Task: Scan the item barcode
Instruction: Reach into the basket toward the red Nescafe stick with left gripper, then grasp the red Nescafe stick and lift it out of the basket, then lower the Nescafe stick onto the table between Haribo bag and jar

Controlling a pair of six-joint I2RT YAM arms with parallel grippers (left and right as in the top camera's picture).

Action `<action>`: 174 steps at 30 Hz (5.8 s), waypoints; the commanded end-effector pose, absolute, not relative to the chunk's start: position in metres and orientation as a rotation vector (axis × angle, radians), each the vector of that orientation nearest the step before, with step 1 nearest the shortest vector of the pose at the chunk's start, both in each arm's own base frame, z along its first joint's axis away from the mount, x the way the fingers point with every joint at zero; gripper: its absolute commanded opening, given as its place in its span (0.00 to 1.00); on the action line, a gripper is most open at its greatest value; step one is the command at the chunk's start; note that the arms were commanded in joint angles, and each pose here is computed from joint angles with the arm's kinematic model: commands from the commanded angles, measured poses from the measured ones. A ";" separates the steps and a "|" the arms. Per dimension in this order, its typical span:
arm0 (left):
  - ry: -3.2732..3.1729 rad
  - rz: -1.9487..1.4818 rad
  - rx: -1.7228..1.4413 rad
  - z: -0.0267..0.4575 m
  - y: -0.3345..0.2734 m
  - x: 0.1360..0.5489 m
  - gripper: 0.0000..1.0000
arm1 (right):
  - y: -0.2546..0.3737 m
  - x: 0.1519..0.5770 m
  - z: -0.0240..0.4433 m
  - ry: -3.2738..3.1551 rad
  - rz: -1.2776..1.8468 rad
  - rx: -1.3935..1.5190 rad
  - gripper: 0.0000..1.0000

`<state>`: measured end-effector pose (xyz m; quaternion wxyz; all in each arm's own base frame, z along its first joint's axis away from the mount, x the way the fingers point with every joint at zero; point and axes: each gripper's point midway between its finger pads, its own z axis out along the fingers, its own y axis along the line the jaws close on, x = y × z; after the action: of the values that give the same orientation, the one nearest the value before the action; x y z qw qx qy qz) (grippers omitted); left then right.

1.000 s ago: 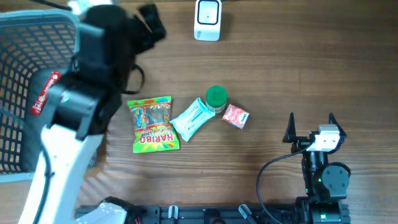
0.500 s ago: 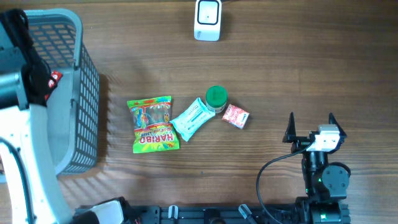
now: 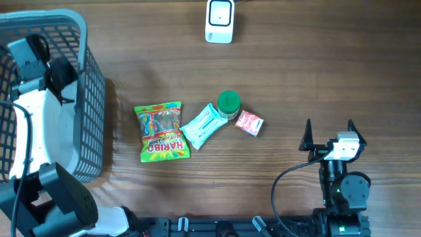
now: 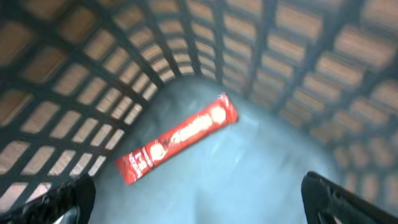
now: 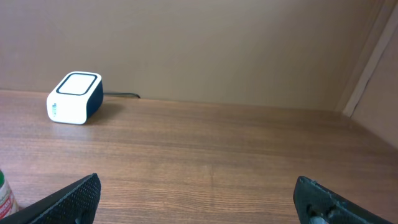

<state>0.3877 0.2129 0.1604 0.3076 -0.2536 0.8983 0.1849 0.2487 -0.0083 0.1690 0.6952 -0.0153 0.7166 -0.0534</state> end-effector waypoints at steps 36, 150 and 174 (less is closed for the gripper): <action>2.723 -0.211 -0.469 -0.043 0.197 0.365 0.04 | -0.007 0.249 0.171 1.591 -0.123 -0.044 1.00; 3.002 -0.561 -0.264 0.033 -0.116 0.303 0.04 | -0.007 0.249 0.171 1.591 -0.123 -0.044 1.00; 2.957 -0.939 -0.099 0.061 -0.192 0.286 0.04 | -0.007 0.249 0.171 1.591 -0.123 -0.044 1.00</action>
<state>0.3000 -0.1662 0.0421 0.0474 -0.0457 0.9728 -0.2220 0.2487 -0.0083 0.1690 0.6952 -0.0151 0.7166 -0.0535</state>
